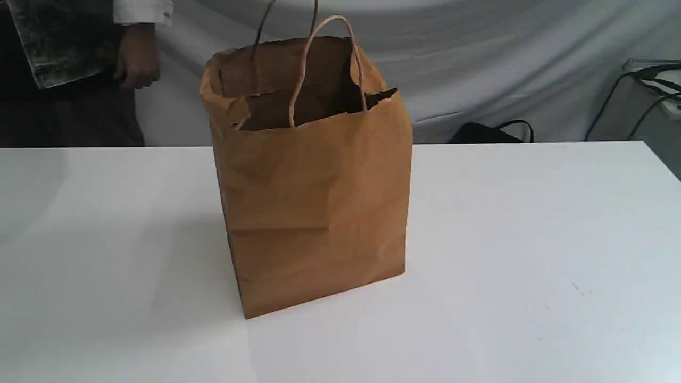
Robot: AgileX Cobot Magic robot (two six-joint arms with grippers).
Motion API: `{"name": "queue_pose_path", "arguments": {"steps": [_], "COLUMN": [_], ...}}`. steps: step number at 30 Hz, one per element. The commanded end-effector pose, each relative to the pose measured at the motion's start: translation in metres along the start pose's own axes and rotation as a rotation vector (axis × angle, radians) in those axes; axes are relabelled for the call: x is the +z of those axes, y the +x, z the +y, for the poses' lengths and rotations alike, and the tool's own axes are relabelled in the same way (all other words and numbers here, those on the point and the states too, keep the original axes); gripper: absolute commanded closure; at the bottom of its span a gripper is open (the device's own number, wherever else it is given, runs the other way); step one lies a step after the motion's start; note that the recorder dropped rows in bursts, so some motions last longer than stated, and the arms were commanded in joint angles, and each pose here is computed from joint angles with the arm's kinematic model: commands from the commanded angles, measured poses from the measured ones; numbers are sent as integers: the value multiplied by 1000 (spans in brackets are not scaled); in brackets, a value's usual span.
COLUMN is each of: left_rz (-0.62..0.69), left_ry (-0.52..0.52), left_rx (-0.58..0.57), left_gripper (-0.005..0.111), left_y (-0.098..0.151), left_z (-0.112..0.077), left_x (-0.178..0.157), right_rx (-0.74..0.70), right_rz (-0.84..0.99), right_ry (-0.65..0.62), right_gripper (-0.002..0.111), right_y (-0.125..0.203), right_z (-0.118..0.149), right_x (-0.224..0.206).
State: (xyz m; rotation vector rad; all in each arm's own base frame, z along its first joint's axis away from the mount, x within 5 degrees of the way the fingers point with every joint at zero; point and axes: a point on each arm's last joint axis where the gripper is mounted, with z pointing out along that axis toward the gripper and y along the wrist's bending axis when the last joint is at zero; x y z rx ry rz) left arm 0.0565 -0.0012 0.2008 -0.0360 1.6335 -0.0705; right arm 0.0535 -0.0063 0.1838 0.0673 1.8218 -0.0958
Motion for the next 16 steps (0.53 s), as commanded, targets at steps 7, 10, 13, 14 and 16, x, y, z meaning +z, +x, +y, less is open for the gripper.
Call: {"name": "queue_pose_path", "arguments": {"steps": [7,10,13,14,16], "left_rz": [-14,-14,-14,-14,-14], "left_ry": [2,2,2,2,2], "left_rx": [-8,-8,-8,-8,-8], "left_gripper": [107,107,107,107,107], "left_y": [0,0,0,0,0], "left_z": [0,0,0,0,0], "left_x": [0,0,0,0,0], "right_rx": [8,8,11,15,15], "right_rz": [-3,-3,-3,-3,-3], "right_ry": [4,4,4,3,3], "right_gripper": [108,108,108,108,108], "right_y": [1,1,1,1,1], "right_z": [0,0,0,0,0], "right_x": [0,0,0,0,0]}}
